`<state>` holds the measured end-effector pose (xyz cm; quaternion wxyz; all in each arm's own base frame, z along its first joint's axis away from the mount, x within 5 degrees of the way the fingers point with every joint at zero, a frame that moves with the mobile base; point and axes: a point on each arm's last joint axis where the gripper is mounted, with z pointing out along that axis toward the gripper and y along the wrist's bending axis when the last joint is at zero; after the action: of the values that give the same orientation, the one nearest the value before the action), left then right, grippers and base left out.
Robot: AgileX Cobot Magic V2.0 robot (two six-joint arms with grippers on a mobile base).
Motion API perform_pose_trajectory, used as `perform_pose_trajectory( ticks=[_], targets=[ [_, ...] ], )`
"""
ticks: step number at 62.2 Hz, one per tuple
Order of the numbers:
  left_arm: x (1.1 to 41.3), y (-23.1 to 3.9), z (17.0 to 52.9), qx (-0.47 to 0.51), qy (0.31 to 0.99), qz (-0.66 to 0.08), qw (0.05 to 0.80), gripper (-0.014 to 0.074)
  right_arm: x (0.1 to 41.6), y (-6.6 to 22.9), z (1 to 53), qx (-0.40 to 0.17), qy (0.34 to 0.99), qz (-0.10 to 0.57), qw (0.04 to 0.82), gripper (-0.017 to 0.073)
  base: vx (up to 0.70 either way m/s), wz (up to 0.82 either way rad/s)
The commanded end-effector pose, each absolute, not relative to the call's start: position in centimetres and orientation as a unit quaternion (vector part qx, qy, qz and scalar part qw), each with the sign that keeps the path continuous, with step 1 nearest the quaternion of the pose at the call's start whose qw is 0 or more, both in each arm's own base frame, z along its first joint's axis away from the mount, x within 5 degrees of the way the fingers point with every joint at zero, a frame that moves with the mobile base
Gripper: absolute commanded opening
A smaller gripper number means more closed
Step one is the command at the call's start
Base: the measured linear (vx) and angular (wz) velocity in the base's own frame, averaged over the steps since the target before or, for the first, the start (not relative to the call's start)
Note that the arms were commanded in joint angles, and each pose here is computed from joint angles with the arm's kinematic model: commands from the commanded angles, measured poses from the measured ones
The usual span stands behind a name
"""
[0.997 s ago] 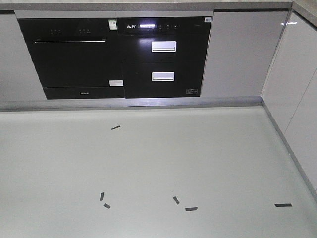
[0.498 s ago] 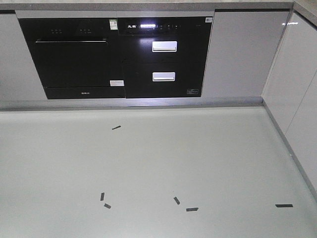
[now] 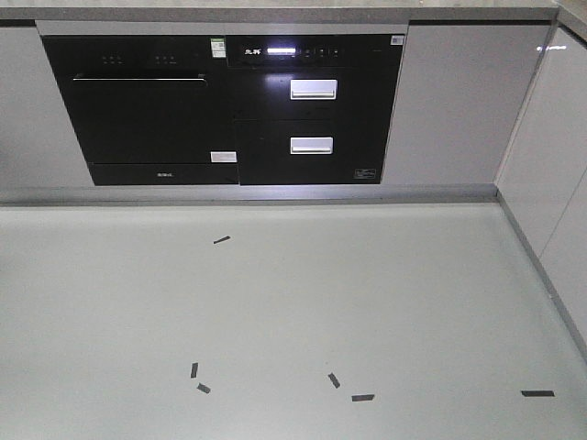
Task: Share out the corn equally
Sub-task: 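Drive the base toward the counter with the corn pot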
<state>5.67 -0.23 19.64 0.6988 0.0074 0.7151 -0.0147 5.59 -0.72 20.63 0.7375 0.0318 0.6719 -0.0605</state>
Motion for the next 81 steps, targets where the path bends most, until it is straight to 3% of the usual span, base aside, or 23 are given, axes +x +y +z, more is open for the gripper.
perform_pose_trajectory(
  ticks=[1, 81],
  targets=[
    [5.60, -0.12, 19.86, 0.000, 0.689, -0.014, 0.724, -0.0006, 5.50, -0.70, 21.13, 0.028, 0.643, -0.066, 0.762, -0.0003, 0.09, 0.07],
    [5.60, -0.12, 19.86, 0.000, 0.689, -0.014, 0.724, -0.0006, 5.50, -0.70, 21.13, 0.028, 0.643, -0.066, 0.762, -0.0003, 0.10, -0.03]
  ],
)
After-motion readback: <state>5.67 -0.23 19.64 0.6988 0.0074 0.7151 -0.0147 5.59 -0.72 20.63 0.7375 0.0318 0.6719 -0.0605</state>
